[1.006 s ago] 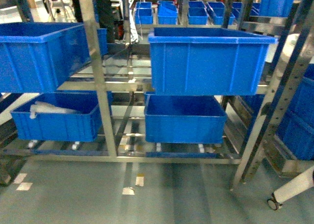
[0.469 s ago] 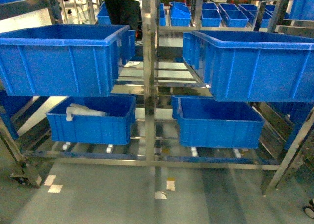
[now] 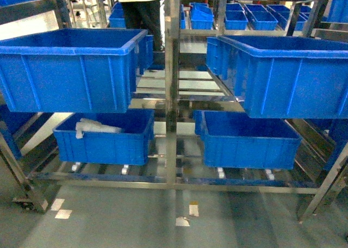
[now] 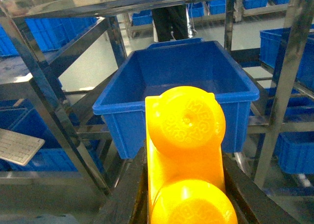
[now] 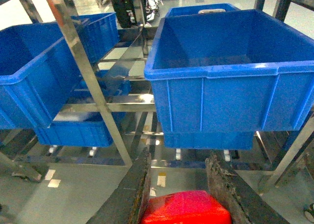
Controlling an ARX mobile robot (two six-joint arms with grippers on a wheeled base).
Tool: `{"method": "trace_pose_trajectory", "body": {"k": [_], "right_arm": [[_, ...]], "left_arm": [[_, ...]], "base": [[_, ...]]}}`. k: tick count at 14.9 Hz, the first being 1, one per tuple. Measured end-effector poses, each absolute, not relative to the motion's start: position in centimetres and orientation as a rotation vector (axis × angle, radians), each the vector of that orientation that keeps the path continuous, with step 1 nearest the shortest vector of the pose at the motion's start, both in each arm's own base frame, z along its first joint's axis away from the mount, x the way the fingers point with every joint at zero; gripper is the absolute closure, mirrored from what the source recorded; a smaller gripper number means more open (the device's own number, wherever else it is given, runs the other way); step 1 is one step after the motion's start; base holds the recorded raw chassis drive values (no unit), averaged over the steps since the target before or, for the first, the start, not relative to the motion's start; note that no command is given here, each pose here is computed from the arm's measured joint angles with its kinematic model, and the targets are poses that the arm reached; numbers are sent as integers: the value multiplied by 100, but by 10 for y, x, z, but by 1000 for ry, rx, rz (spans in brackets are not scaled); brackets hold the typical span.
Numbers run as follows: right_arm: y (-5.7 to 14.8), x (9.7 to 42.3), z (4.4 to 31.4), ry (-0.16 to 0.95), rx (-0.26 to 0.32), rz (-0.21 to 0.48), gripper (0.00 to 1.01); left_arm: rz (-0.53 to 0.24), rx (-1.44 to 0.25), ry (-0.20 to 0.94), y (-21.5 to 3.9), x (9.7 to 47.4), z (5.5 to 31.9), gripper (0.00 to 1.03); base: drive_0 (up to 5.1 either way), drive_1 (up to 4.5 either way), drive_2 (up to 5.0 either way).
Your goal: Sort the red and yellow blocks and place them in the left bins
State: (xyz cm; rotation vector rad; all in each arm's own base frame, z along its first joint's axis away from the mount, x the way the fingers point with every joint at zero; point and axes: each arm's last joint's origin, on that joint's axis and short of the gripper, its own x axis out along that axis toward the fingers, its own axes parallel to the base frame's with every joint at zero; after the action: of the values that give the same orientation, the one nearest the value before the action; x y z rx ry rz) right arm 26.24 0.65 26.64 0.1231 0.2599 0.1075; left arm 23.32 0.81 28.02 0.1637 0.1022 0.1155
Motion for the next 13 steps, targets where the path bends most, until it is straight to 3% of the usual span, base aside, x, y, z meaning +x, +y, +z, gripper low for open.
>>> {"method": "trace_pose_trajectory", "body": {"k": [13], "right_arm": [[6, 262, 267, 258, 123, 107, 73]], "left_arm": [[117, 164, 109, 8, 234, 279, 76]], "base": [[7, 423, -409]]}}
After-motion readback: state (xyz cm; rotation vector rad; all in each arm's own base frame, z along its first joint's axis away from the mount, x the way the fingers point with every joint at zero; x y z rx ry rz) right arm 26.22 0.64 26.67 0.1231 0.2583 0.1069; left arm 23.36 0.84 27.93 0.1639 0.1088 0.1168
